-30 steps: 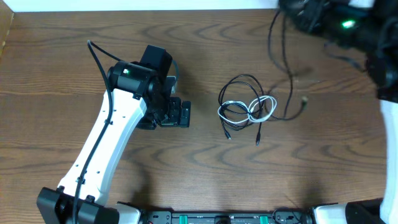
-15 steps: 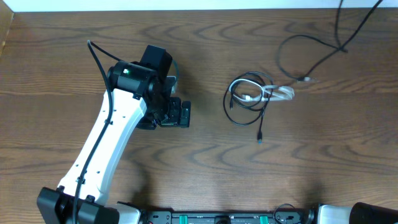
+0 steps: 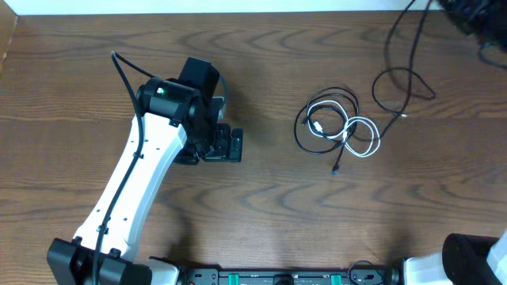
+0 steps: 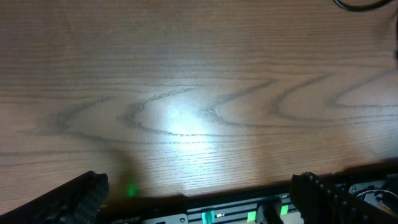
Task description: Untangle cables
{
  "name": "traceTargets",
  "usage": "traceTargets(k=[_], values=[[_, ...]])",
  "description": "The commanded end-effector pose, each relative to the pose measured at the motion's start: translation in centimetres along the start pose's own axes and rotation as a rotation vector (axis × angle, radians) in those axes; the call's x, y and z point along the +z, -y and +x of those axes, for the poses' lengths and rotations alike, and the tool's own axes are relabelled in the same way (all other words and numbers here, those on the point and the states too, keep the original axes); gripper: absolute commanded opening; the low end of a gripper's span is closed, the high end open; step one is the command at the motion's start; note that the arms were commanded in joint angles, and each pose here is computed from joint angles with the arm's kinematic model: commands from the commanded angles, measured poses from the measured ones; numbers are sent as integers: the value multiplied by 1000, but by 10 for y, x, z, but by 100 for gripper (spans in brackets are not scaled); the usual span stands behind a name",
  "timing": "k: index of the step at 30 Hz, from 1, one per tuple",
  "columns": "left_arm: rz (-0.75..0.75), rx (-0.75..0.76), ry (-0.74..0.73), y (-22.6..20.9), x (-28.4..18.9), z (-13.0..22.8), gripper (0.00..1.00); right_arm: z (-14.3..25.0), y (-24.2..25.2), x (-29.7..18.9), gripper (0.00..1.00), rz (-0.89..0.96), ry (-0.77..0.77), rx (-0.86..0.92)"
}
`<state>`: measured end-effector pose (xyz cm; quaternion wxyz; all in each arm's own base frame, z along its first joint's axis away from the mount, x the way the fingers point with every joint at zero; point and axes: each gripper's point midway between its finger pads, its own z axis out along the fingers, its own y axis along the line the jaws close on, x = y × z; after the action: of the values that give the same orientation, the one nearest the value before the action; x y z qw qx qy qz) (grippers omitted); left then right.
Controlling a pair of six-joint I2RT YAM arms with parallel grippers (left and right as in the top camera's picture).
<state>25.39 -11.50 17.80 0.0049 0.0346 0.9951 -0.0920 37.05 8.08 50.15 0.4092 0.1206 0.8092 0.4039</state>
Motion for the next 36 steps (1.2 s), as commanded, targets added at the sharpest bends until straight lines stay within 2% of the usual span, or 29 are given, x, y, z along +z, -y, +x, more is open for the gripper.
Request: traceTargets(k=[1, 3, 6, 12, 19, 22, 28, 36], values=[[-11, -5, 8, -1, -2, -1, 98, 7, 34, 10, 1, 211, 9, -94], [-11, -5, 8, -1, -2, -2, 98, 17, 79, 16, 2, 468, -13, -134], [-11, -5, 8, -1, -2, -2, 98, 39, 112, 25, 1, 644, -112, -144], [-11, -5, 8, -1, -2, -1, 98, 75, 144, 65, 1, 712, -345, -220], [-11, -5, 8, -1, -2, -2, 98, 74, 195, 104, 2, 814, -418, -245], [-11, -5, 8, -1, -2, -2, 98, 90, 199, 122, 1, 743, -495, -192], [-11, -5, 8, -1, -2, -2, 98, 153, 143, 163, 1, 301, -752, -203], [-11, -5, 8, -1, -2, -2, 98, 188, 111, 178, 1, 239, -810, -279]])
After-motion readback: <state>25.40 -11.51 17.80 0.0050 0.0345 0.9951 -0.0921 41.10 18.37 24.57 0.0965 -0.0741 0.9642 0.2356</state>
